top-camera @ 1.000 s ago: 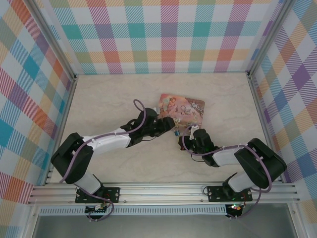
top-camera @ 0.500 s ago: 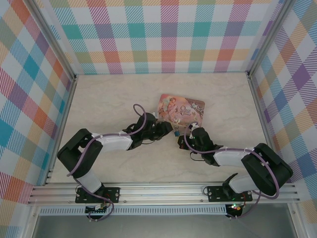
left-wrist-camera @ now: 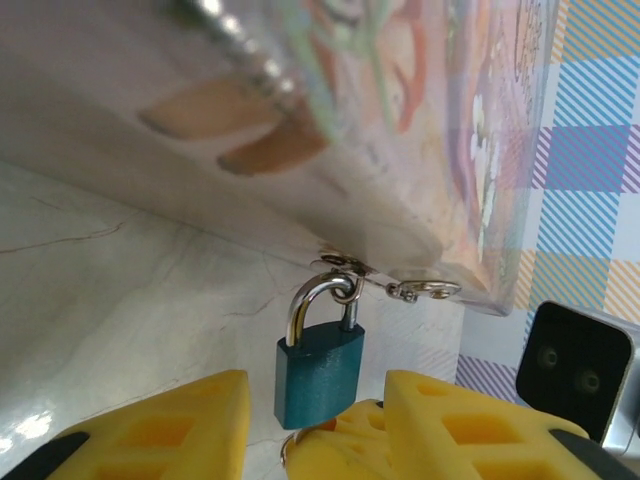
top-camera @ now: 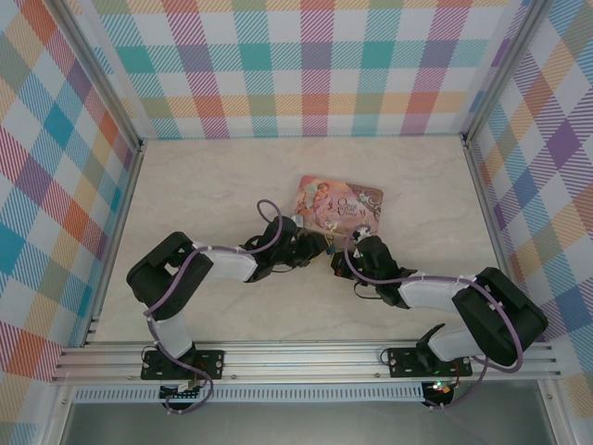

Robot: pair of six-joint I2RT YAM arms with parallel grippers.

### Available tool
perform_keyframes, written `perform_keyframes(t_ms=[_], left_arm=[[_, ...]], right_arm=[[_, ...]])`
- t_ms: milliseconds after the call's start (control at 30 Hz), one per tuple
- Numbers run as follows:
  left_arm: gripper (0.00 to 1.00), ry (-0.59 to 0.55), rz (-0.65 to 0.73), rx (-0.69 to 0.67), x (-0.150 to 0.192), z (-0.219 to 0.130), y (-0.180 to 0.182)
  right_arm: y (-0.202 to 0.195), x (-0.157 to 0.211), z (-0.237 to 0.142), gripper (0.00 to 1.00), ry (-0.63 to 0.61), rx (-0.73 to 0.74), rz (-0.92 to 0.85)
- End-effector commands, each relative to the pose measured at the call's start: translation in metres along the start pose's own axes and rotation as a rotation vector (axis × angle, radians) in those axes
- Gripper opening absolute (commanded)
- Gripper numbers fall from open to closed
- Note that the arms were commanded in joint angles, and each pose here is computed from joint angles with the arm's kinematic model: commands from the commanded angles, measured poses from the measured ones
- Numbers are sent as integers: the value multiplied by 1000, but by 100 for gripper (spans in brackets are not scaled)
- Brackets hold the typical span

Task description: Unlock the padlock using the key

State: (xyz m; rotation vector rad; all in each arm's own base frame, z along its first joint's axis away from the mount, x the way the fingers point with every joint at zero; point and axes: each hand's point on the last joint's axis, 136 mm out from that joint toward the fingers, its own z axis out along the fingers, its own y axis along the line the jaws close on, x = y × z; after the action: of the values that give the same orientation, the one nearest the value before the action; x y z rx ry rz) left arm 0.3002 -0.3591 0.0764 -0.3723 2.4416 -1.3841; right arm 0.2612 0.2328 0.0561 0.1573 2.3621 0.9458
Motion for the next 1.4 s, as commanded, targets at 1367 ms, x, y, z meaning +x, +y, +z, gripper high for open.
perform_keyframes(t_ms=[1367], left_arm=[[37,23,-131,68,16,17,-2]], right_arm=[[30,-16,-2,0,-33,-95,85]])
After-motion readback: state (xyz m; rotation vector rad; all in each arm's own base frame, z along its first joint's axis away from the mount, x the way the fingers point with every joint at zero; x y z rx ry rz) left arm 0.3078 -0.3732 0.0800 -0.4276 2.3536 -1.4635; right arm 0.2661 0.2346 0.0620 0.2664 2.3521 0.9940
